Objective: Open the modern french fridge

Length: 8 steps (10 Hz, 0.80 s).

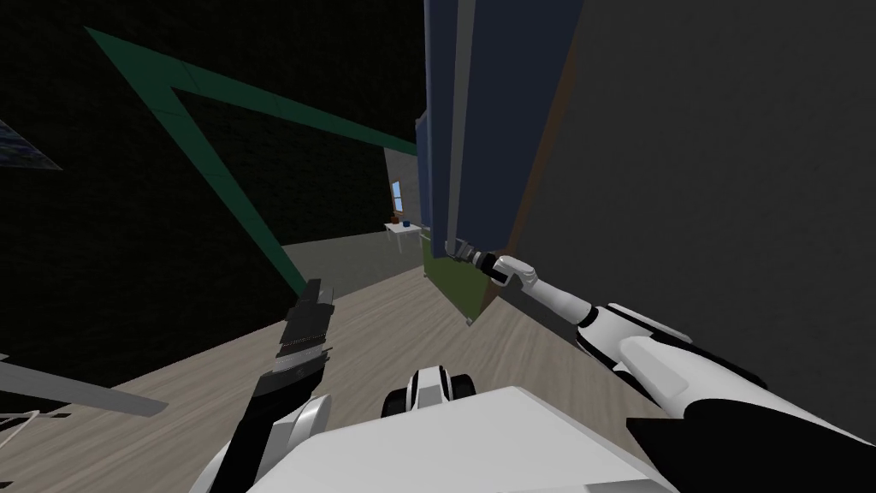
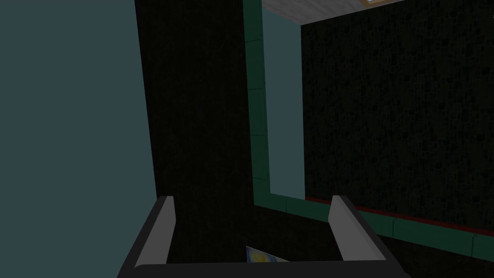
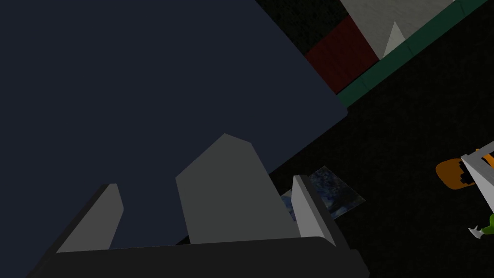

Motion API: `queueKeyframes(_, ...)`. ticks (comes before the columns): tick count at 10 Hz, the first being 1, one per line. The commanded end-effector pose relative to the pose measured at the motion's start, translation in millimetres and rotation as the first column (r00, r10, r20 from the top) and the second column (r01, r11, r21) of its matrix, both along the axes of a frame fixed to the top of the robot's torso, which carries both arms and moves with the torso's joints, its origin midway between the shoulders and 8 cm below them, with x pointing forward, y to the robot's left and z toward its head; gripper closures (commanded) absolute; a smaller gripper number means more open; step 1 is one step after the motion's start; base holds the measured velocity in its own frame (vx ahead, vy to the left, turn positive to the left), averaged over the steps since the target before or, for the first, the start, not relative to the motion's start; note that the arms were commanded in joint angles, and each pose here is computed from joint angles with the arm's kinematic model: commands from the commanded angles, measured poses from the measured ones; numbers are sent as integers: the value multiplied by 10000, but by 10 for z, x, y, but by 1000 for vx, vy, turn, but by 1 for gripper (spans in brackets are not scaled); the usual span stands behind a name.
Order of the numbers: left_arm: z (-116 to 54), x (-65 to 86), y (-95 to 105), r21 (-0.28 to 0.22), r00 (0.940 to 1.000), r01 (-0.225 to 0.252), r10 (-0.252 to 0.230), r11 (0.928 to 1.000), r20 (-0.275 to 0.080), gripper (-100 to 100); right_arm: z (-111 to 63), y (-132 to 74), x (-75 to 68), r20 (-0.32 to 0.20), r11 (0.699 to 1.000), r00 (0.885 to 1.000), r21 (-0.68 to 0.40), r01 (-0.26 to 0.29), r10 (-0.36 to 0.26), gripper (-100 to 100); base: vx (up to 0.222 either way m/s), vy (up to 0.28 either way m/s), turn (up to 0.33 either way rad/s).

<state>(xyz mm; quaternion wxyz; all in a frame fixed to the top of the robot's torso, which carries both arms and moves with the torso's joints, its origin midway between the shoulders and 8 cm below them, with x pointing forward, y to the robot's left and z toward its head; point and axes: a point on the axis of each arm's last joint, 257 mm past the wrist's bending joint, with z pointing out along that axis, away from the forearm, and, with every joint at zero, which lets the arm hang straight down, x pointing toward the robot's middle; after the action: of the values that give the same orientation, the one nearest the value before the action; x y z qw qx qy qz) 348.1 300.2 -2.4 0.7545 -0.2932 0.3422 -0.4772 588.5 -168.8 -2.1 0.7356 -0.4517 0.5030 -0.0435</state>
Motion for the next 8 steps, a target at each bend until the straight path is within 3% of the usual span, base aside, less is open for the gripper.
queueKeyframes(1, 0, 0, 0, 0, 10000, 0, 0, 10000, 0, 0, 318, -21, -3, 169, 9995, 9998, 296, -106, 101, -100, -10, 23, -6)
queueKeyframes(3, 0, 0, 0, 1, 10000, 0, 0, 10000, 0, 0, 318, -21, -3, 169, 9995, 9998, 296, -106, 101, -100, -4, 4, -3)
queueKeyframes(4, 0, 0, 0, 1, 10000, 0, 0, 10000, -1, 0, 68, -51, -19, -42, 9999, 10000, -111, 69, -69, -100, -3, 0, -23)
queueKeyframes(5, 0, 0, 0, 0, 10000, 0, 0, 10000, -1, 0, 31, -63, -18, -81, 9998, 9999, -165, 107, -109, 0, -6, -1, -13)
queueKeyframes(8, 0, 0, 0, 1, 10000, 0, 0, 10000, 0, 0, -15, -82, -14, -146, 9997, 9998, -207, 151, -155, 0, 0, 0, 0)
